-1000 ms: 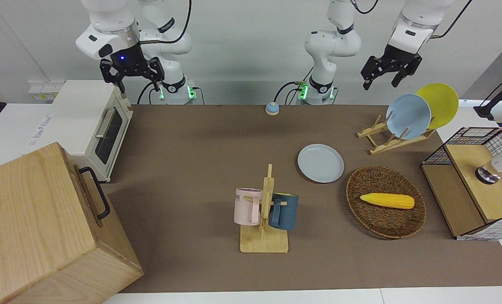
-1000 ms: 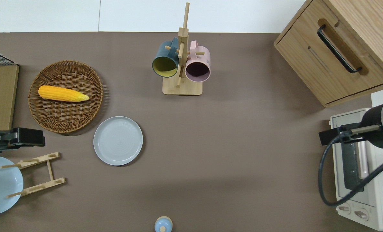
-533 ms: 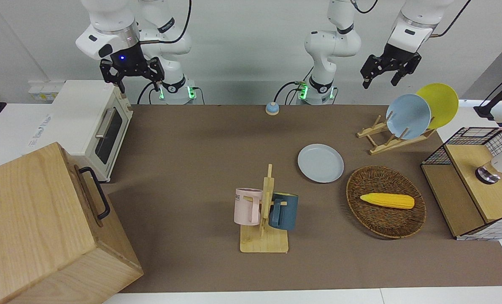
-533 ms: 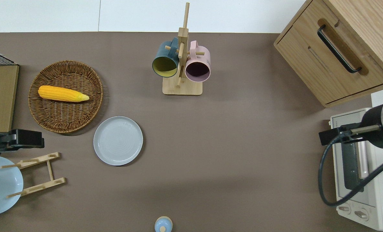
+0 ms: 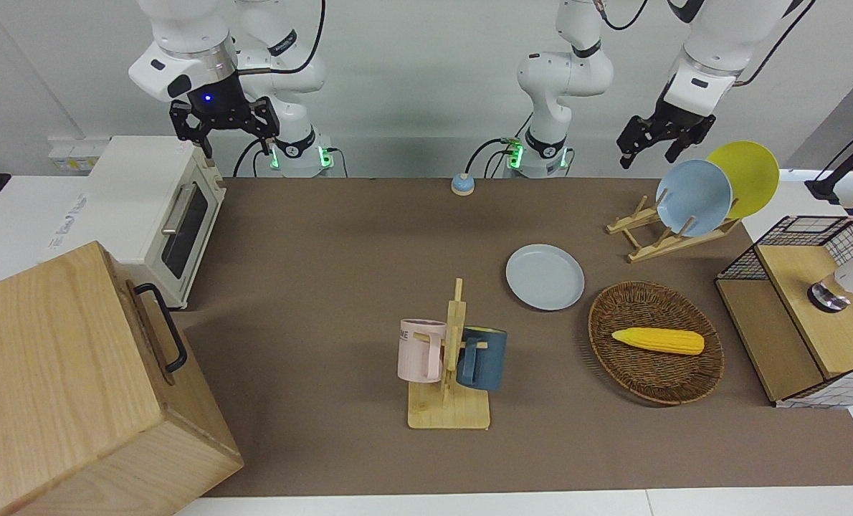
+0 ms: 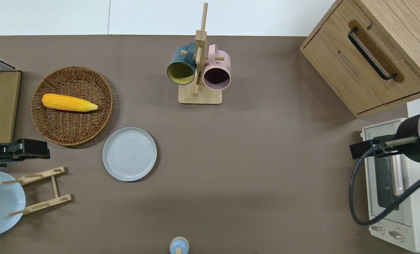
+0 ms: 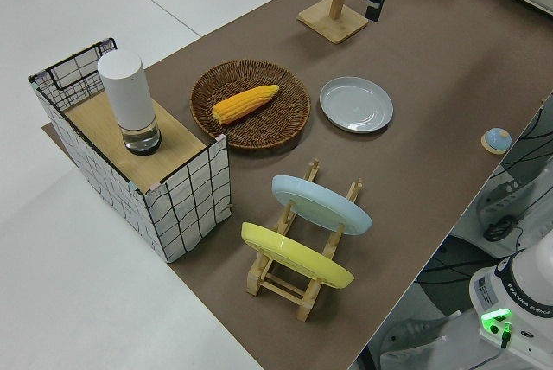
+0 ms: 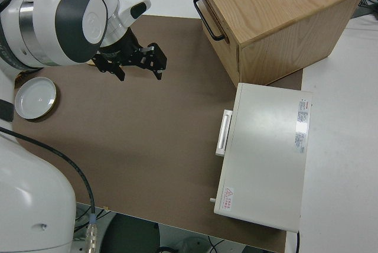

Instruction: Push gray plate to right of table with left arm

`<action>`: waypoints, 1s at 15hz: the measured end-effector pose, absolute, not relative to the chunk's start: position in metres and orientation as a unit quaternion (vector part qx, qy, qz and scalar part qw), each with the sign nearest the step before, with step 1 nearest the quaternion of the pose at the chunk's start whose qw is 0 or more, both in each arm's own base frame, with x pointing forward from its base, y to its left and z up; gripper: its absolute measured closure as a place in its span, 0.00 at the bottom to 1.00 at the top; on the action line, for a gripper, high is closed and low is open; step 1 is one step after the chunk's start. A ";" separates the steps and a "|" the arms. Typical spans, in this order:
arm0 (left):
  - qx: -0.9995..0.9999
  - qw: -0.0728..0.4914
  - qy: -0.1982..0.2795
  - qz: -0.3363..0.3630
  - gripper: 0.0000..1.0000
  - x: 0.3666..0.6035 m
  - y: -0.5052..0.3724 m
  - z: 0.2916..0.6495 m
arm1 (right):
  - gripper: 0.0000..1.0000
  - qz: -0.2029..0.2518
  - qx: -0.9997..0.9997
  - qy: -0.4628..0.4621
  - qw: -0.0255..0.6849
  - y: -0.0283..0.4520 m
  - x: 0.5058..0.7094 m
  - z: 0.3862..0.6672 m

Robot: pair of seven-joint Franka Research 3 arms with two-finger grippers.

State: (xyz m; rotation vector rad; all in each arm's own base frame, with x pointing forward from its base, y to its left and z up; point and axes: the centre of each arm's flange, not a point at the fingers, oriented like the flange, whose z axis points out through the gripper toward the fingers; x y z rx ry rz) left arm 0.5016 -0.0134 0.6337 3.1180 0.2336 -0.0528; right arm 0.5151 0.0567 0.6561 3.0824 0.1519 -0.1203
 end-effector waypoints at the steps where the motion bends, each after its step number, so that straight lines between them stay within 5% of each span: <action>1: 0.997 0.008 0.077 -0.016 0.03 0.501 -0.011 0.633 | 0.00 -0.039 0.998 0.049 0.027 0.057 0.515 0.656; 5: 0.997 0.007 0.074 -0.014 0.02 0.500 -0.014 0.629 | 0.00 -0.039 0.998 0.049 0.027 0.057 0.515 0.656; 15: 0.997 0.004 0.068 -0.041 0.03 0.506 -0.005 0.436 | 0.00 -0.039 0.998 0.049 0.027 0.057 0.515 0.656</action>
